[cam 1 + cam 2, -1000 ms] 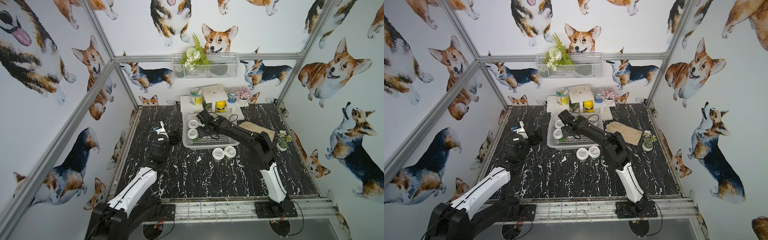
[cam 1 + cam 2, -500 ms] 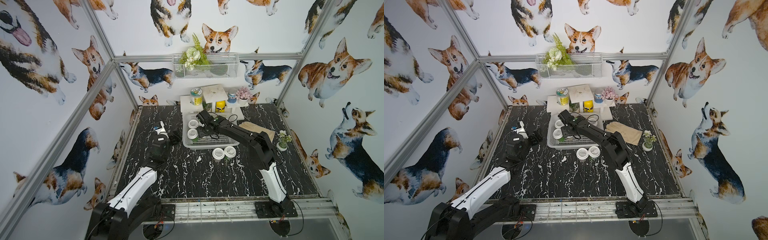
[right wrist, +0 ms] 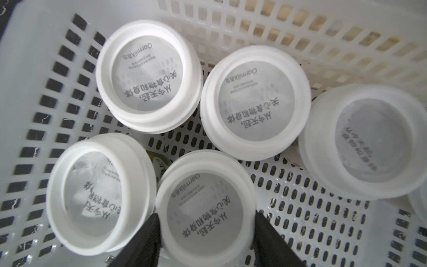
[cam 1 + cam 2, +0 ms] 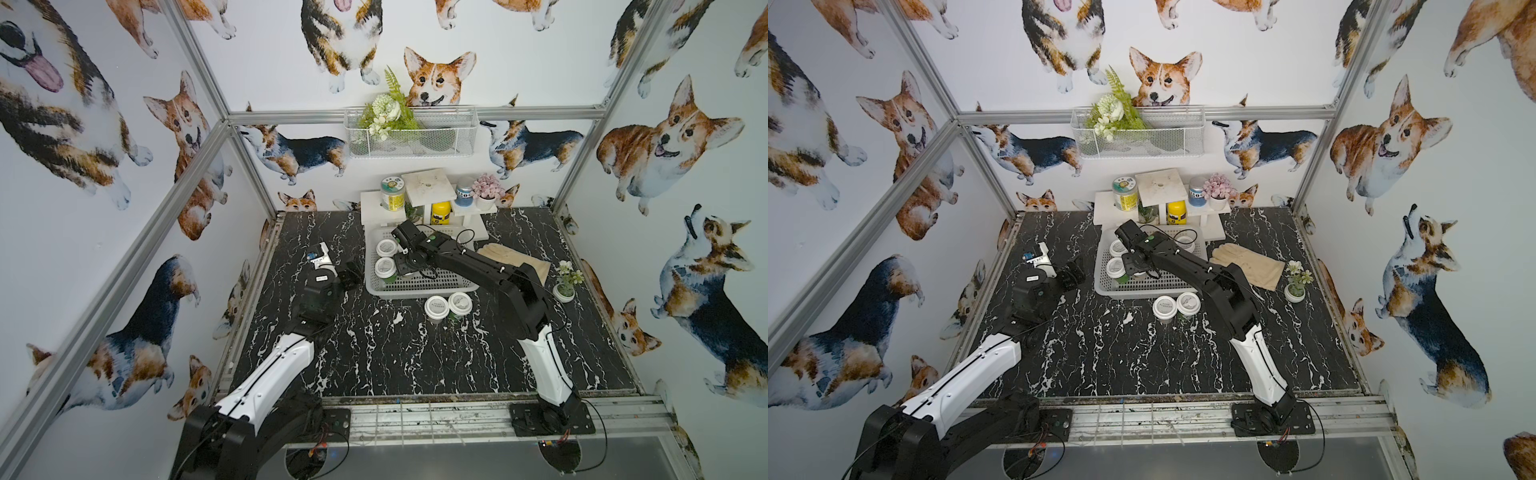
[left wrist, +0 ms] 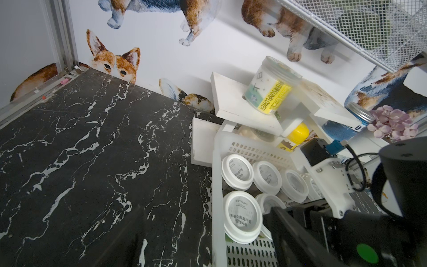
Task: Put the yogurt in the basket
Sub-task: Place the yogurt in the basket.
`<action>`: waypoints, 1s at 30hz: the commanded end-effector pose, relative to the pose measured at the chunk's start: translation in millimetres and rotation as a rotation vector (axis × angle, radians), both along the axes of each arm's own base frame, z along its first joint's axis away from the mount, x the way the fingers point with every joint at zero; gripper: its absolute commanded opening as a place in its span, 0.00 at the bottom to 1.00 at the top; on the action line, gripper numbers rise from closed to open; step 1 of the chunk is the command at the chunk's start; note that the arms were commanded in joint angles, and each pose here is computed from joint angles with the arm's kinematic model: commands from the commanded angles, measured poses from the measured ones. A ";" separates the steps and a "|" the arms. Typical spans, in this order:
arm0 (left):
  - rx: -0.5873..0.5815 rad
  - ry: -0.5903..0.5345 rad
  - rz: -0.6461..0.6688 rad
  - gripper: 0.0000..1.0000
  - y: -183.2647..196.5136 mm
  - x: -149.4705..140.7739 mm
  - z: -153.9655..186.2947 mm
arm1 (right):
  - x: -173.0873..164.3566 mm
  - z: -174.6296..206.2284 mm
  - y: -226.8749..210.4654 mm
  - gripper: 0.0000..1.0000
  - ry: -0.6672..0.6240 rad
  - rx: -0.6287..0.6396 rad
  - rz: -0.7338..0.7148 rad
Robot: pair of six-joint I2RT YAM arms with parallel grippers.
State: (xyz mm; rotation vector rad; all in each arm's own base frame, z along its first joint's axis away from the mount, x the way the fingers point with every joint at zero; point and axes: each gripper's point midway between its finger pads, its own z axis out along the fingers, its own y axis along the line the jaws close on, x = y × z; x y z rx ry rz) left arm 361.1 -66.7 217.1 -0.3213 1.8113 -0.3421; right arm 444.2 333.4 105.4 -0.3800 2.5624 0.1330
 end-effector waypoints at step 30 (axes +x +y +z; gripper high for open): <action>0.008 -0.012 -0.004 0.88 -0.2 0.5 4.3 | -10.5 -15.3 -26.8 0.74 0.072 -0.079 -0.033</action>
